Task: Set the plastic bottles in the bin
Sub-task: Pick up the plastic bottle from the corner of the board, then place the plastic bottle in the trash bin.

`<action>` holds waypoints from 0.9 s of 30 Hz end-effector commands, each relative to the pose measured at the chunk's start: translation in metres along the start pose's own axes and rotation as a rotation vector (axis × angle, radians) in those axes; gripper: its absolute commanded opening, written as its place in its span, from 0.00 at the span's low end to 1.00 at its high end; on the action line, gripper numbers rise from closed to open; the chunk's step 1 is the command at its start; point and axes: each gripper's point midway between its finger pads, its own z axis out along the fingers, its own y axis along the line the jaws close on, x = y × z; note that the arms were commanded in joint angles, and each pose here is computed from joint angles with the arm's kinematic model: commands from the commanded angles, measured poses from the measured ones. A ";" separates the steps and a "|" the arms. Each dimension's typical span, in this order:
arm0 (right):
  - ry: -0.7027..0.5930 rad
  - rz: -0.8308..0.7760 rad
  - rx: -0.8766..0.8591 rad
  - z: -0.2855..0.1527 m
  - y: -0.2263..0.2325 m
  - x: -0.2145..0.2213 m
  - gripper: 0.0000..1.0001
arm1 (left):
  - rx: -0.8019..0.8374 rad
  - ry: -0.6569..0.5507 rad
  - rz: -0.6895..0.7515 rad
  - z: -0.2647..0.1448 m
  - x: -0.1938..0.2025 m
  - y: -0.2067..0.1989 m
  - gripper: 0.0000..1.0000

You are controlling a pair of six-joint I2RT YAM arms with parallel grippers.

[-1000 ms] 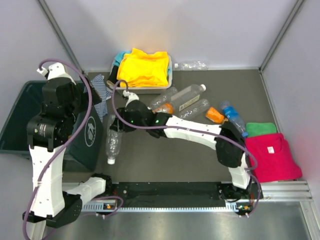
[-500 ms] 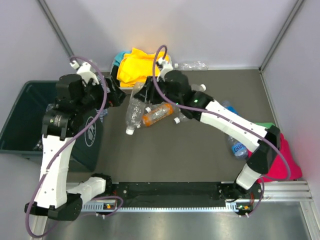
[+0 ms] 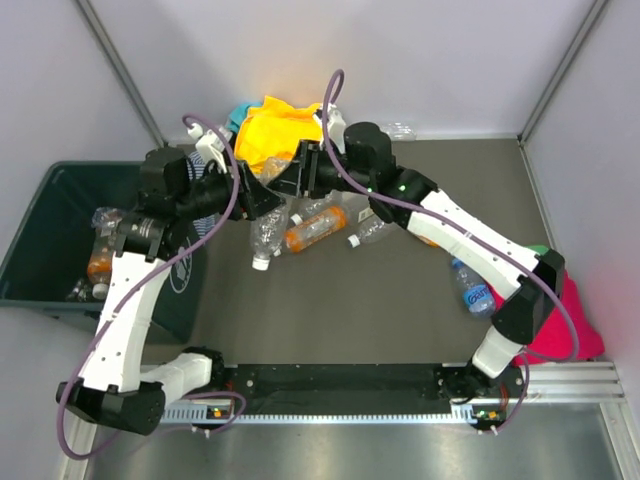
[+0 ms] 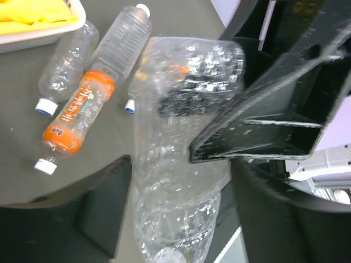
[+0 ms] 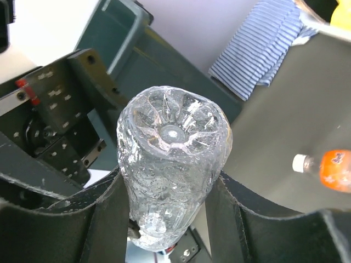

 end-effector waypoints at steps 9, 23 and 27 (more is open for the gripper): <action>-0.070 0.139 -0.085 -0.019 0.001 -0.054 0.99 | -0.173 -0.051 0.016 0.007 -0.030 0.029 0.40; -0.194 0.195 0.438 -0.120 -0.149 -0.038 0.99 | -1.330 -0.500 0.058 -0.196 -0.152 0.108 0.46; -0.212 0.196 0.503 -0.136 -0.164 -0.037 0.99 | -1.525 -0.548 0.049 -0.238 -0.146 0.112 0.50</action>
